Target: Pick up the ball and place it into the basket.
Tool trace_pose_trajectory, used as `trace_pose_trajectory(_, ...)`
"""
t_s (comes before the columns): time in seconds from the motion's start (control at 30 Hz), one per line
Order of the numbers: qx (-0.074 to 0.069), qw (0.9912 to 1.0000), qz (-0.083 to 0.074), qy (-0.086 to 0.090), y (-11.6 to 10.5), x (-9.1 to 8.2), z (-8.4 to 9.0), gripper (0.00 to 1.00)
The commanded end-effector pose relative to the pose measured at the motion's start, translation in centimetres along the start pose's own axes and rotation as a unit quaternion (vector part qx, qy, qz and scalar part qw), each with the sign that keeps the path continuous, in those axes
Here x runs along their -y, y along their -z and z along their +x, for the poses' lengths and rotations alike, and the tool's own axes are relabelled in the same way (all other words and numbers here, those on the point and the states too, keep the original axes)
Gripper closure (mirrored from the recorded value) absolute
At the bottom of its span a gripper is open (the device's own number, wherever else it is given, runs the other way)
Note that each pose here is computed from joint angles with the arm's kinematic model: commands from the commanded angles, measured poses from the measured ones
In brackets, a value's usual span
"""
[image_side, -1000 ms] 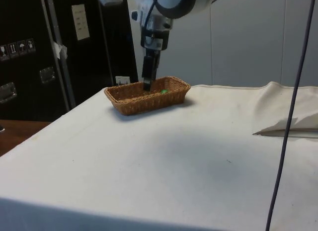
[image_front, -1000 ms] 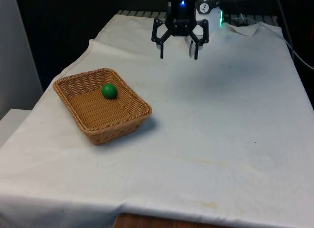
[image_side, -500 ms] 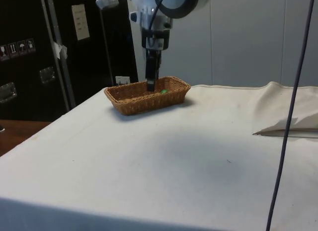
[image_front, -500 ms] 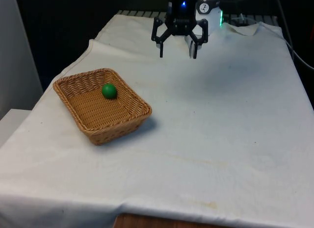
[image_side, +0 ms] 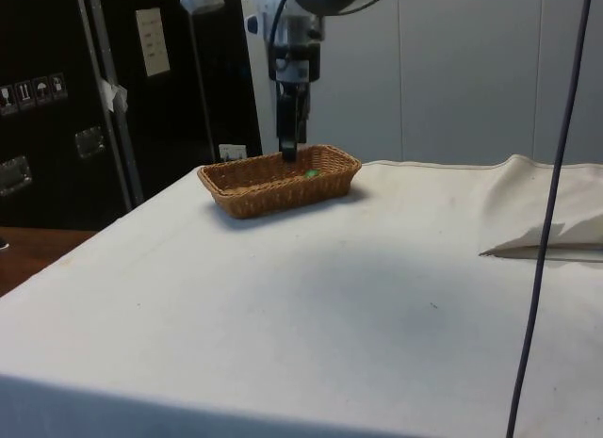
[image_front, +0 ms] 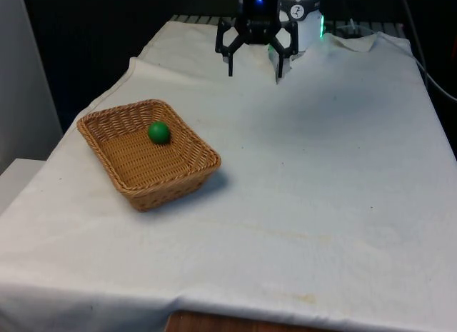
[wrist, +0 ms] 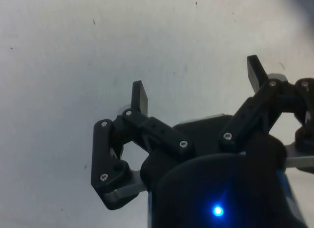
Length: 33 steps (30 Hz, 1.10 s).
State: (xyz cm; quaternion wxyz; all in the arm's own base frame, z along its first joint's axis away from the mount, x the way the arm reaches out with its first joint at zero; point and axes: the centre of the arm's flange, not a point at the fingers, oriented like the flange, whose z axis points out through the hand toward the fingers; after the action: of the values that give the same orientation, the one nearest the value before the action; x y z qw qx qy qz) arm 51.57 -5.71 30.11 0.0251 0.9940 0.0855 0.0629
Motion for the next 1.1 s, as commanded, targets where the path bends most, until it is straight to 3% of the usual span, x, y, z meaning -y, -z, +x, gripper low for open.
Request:
trace_pose_trajectory(0.0,0.008,0.99994,-0.001,-0.007,0.3,-0.4,0.0,0.00)
trace_pose_trajectory(0.2,0.017,0.99955,0.010,-0.022,1.6,-1.0,0.0,0.00)
trace_pose_trajectory(0.23,0.012,0.99969,0.013,-0.018,1.5,-0.7,0.0,0.00)
trace_pose_trajectory(0.27,0.018,0.99948,0.011,-0.024,1.7,-1.0,0.0,0.00)
trace_pose_trajectory(0.57,0.034,0.99802,0.023,-0.047,2.8,-1.2,-0.1,0.00)
trace_pose_trajectory(0.6,0.029,0.99824,0.027,-0.044,2.8,-1.0,0.0,0.00)
trace_pose_trajectory(0.77,0.043,0.99671,0.029,-0.062,3.5,-1.3,0.0,0.00)
trace_pose_trajectory(0.9,0.044,0.99621,0.037,-0.066,3.8,-1.3,0.0,0.00)
trace_pose_trajectory(1.07,0.052,0.99493,0.039,-0.077,4.8,-1.7,-0.3,0.00)
